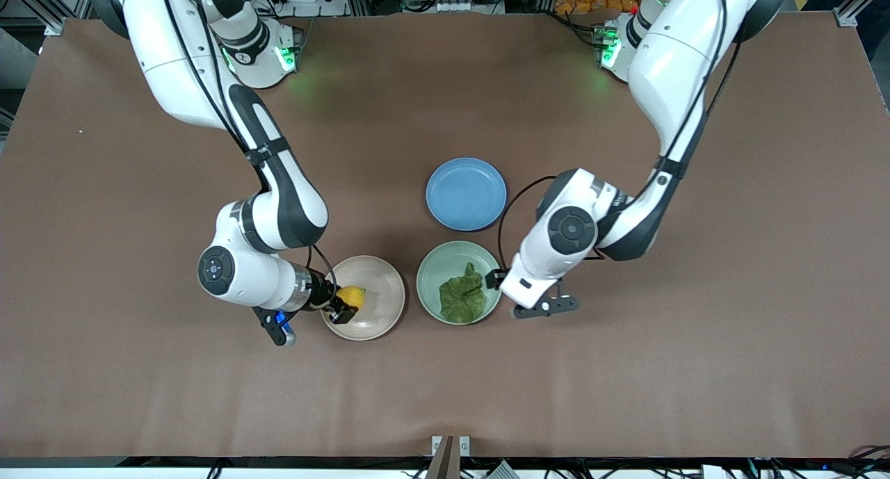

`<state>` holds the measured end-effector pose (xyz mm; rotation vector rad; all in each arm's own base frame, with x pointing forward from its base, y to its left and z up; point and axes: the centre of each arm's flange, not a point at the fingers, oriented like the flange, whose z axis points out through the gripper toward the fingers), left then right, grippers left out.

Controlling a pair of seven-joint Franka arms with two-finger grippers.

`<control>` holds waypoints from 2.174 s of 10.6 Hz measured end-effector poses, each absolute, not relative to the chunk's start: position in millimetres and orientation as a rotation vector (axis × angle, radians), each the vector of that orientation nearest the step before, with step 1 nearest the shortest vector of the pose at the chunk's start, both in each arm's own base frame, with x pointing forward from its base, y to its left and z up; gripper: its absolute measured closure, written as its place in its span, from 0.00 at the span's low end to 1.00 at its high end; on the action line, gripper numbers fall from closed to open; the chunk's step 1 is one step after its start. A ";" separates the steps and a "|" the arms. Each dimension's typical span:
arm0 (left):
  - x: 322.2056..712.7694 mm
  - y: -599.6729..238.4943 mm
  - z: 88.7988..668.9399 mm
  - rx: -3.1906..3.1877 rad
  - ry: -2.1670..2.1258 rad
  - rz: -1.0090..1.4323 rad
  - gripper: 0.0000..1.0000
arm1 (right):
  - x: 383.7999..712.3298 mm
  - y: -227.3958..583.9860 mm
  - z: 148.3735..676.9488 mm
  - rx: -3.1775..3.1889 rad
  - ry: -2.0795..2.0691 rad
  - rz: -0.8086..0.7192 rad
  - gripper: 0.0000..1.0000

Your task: Place lemon and lettuce in plates

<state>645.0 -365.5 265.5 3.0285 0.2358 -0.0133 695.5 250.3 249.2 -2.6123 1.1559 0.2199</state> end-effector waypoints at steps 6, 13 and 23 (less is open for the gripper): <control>664.7 -301.0 265.0 3.085 0.185 -0.129 0.00 | 699.0 252.5 248.7 -2.635 1.149 0.131 0.00; 691.2 -180.8 253.3 3.096 0.170 -0.215 0.00 | 727.6 139.1 271.9 -2.887 0.884 -0.040 0.00; 695.8 -112.2 236.6 3.113 0.291 -0.257 0.00 | 722.5 -46.8 362.1 -3.134 0.453 -0.055 0.00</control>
